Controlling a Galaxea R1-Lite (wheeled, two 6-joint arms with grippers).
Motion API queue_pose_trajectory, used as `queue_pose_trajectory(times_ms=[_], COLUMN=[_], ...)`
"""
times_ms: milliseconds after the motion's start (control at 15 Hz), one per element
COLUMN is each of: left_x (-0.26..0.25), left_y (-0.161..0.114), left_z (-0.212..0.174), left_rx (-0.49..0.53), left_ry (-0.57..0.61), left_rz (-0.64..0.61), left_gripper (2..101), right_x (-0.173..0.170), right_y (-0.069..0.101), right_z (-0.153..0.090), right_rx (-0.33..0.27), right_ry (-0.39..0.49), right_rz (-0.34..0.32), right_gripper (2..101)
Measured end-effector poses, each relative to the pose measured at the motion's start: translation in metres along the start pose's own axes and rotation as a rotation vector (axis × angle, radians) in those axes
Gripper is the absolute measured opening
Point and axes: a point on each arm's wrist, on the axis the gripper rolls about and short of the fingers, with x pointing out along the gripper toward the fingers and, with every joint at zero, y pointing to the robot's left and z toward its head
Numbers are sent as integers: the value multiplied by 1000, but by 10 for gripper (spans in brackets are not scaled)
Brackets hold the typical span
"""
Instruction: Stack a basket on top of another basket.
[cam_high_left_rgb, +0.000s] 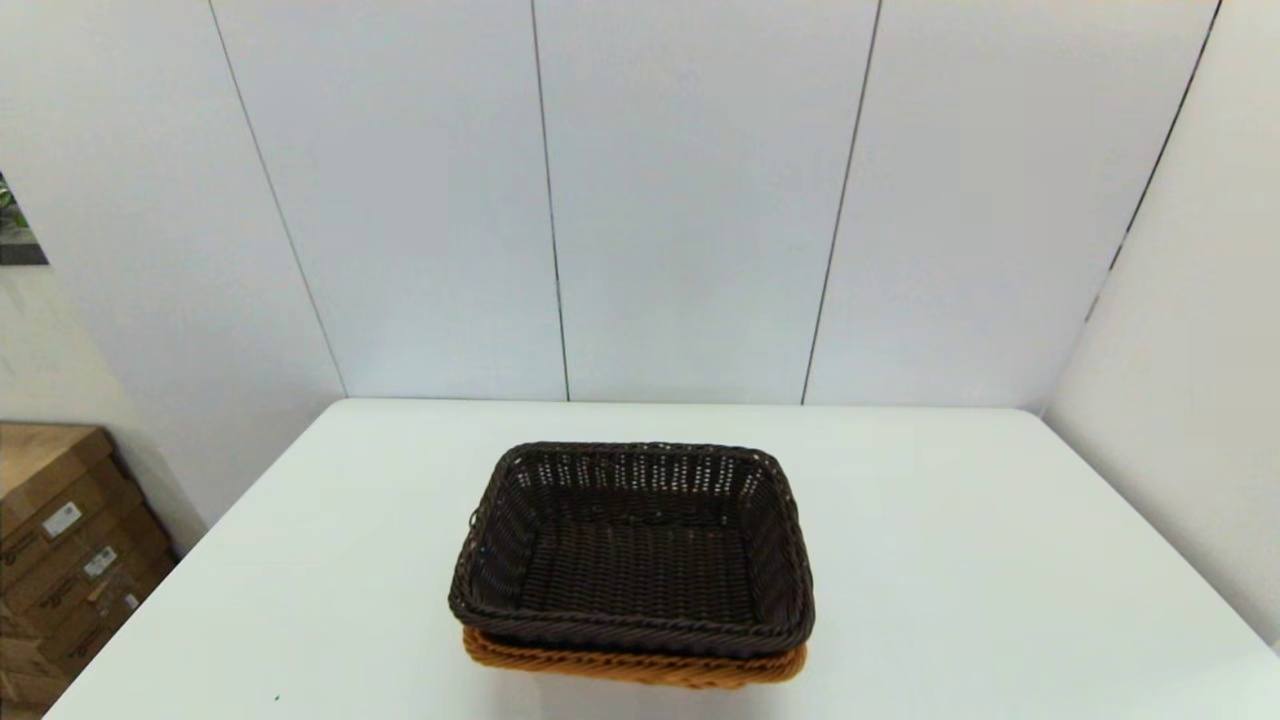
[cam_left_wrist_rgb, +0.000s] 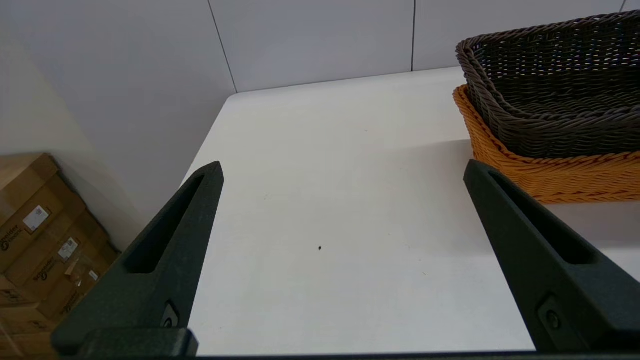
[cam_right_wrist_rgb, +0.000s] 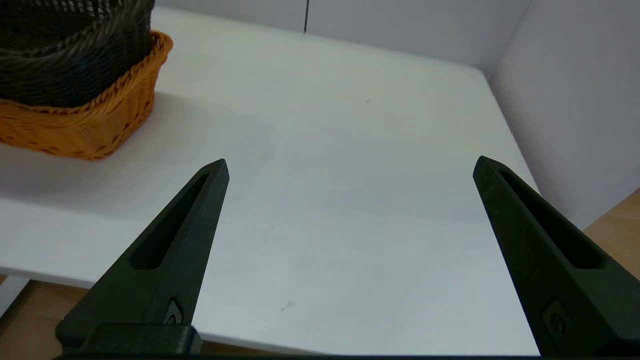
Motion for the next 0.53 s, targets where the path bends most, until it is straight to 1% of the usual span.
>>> queue_pose_trajectory(times_ms=[200,267,533], left_x=[0,0,0], left_y=[0,0,0], left_z=[0,0,0], left_rx=[0,0,0], left_ry=[0,0,0], left_rz=[0,0,0], left_gripper=[978,978,978], right_x=[0,0,0], right_y=[0,0,0], right_z=[0,0,-3], right_rx=[11,19,58], right_ry=[-109,-126,-124], right_rz=[-13,-15,-19], right_gripper=[971,971,971])
